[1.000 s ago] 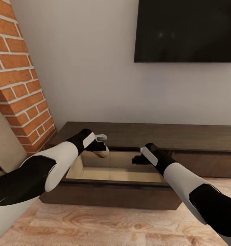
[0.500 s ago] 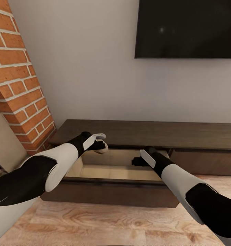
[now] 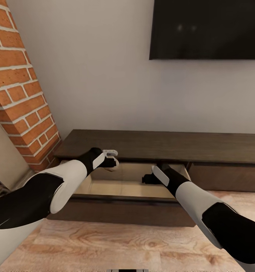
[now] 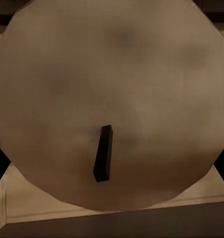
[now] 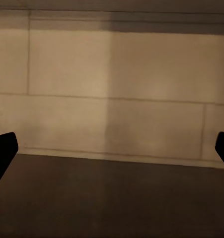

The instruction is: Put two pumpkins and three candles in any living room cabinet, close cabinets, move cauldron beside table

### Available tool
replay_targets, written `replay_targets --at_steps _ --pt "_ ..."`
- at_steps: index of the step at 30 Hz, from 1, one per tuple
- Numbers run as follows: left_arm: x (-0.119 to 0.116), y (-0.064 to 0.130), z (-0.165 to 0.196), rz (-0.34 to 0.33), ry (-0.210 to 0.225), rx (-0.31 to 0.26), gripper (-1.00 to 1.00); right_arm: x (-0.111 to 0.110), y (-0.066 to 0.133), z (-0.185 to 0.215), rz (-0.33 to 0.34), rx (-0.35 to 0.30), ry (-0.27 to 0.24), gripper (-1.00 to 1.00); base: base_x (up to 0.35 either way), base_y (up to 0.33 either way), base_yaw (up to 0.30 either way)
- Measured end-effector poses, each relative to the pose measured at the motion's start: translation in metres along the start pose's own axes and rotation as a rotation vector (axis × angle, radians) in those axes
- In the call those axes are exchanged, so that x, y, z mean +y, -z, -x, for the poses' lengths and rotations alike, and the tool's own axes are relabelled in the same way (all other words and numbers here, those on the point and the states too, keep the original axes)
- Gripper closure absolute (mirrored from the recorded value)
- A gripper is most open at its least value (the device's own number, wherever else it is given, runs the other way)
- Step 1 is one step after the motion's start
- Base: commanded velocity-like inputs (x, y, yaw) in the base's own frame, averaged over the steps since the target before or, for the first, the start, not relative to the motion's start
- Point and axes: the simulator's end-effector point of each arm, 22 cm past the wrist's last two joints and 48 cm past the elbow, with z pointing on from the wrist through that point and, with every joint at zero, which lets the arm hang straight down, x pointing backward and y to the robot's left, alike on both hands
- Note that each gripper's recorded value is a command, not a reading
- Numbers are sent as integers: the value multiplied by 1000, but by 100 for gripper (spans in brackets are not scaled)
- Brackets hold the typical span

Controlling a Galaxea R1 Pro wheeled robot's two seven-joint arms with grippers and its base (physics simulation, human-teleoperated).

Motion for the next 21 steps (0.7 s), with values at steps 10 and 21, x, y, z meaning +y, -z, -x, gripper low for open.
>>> replay_targets --at_steps 10,21 --pt "4 -11 -12 8 -23 27 100 -9 -15 -9 -17 8 -20 -100 0 0 0" --pt "5 -22 -24 8 -21 54 100 -11 -26 -6 -18 -20 -36 -100 0 0 0"
